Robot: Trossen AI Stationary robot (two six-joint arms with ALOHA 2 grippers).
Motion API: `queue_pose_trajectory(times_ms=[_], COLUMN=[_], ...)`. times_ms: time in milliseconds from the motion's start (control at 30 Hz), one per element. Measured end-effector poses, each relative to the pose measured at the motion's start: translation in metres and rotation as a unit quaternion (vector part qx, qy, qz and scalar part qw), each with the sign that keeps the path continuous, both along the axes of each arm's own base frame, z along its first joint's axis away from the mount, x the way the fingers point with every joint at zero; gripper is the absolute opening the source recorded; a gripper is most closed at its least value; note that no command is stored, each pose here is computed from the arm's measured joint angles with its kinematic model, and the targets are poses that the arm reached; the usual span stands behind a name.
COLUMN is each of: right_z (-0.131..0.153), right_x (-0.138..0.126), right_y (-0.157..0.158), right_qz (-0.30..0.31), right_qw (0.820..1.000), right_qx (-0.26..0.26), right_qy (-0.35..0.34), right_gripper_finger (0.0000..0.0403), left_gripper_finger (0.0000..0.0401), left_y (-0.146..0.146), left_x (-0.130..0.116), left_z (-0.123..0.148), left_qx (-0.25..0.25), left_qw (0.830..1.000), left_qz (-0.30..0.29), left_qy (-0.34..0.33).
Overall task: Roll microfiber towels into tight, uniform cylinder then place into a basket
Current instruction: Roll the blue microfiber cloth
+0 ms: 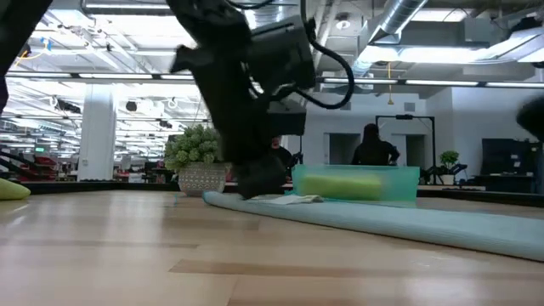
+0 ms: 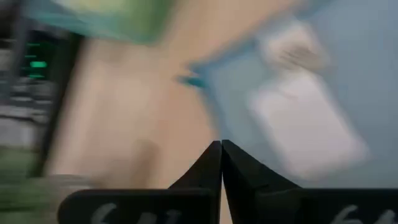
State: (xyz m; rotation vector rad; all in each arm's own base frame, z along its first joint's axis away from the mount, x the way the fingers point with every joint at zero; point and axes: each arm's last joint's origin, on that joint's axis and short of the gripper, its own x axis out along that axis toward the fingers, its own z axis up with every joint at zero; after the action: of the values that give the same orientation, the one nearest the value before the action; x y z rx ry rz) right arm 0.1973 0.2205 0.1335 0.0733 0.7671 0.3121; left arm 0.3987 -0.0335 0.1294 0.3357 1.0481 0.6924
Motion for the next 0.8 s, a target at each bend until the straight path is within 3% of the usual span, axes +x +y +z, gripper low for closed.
queue_pose_trajectory(times_ms=[167,267,367,500,600,800], right_z=[0.019,0.024,0.019,0.006,-0.006,-0.04], right_x=[0.018,0.022,0.015,0.004,0.004,0.028], right_y=[0.001,0.0,-0.002,-0.008,-0.007,0.0], right_qz=[-0.017,-0.048,-0.075,-0.1,-0.074,-0.003], right_qw=[0.988,0.984,0.985,0.989,0.994,0.999], right_qx=[-0.025,-0.039,-0.074,-0.092,-0.078,-0.013], right_qy=[-0.148,-0.17,-0.138,-0.061,-0.011,0.035], right_gripper_finger=[0.0012,0.0012,0.0011,0.001,0.0013,0.0008], left_gripper_finger=[0.0004,0.0004,0.0002,0.0001,0.0001,0.0], left_y=[-0.024,-0.042,-0.051,-0.044,-0.028,0.007], left_x=[0.009,0.008,-0.001,-0.015,-0.019,-0.01], left_z=[0.032,0.045,0.047,0.029,0.006,-0.012], left_qx=[0.04,0.033,0.001,-0.069,-0.115,-0.079], left_qw=[0.998,0.998,0.999,0.995,0.99,0.996], left_qz=[-0.033,-0.055,-0.049,-0.021,-0.021,-0.031], left_qy=[-0.026,-0.007,0.024,0.072,0.082,0.007])
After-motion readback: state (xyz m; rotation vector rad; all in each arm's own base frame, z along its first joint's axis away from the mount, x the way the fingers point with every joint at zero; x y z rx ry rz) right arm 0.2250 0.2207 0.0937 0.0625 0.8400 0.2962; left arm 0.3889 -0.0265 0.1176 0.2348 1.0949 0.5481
